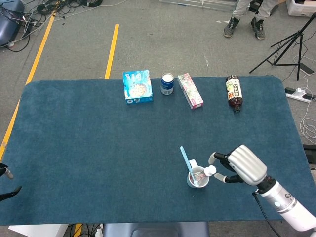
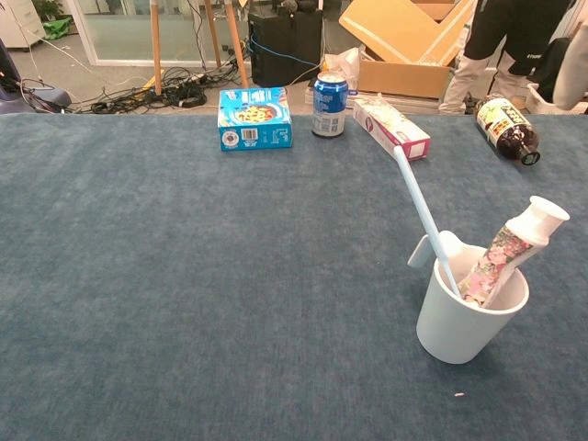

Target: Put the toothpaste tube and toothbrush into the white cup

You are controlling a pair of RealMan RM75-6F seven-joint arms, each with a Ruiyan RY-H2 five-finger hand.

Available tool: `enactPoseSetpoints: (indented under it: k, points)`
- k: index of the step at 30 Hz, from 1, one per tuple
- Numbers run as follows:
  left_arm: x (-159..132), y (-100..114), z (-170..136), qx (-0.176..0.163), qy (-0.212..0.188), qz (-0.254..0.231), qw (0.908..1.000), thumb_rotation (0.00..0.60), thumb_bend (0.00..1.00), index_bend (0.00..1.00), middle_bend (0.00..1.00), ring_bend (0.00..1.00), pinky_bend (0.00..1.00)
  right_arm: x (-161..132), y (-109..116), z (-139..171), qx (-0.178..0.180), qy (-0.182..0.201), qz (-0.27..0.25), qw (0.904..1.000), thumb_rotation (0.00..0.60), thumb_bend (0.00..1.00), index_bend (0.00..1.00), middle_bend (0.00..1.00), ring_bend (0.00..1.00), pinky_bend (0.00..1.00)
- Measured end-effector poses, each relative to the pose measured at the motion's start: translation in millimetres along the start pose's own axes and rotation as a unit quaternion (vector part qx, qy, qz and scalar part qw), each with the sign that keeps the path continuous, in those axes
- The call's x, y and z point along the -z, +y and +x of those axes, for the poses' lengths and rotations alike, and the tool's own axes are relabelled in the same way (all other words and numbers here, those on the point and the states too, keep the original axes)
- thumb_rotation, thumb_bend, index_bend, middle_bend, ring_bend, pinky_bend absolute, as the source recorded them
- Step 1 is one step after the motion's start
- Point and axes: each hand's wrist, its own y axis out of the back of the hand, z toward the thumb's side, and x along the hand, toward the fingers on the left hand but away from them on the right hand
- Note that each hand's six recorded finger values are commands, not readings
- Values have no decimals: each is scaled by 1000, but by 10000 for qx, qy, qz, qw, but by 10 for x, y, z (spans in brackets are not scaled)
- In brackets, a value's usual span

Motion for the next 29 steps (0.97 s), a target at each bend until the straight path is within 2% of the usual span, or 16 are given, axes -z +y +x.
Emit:
enactPoseSetpoints:
  k: [5, 9, 12, 18, 21, 29]
  points:
    - [-49, 14, -23, -47, -107, 11, 9999, 600, 106, 539, 332, 359, 409, 145, 18, 127, 321, -505, 968, 9935, 600, 104, 486, 693, 786, 905]
    - [-102, 33, -45, -106, -241, -2, 9997, 600, 105, 538, 334, 359, 409, 321, -18, 302, 598, -1159, 1597, 9785, 600, 104, 484, 531, 633, 779]
    - [-146, 39, -63, -137, -357, -24, 9993, 600, 105, 537, 338, 359, 410, 443, -62, 427, 805, -1578, 1876, 9661, 600, 103, 481, 441, 530, 669]
    - [-234, 41, -85, -173, -595, -86, 9980, 600, 106, 535, 342, 359, 409, 567, -96, 640, 1188, -2036, 2080, 9493, 600, 103, 474, 340, 405, 521]
    - [-286, 44, -90, -208, -749, -159, 9968, 600, 106, 534, 344, 359, 409, 615, -122, 747, 1319, -2217, 2068, 9438, 600, 103, 473, 323, 387, 500]
    - [-369, 22, -97, -241, -971, -215, 9947, 600, 105, 533, 344, 359, 409, 791, -220, 943, 1319, -2575, 1783, 9405, 600, 103, 473, 311, 363, 494]
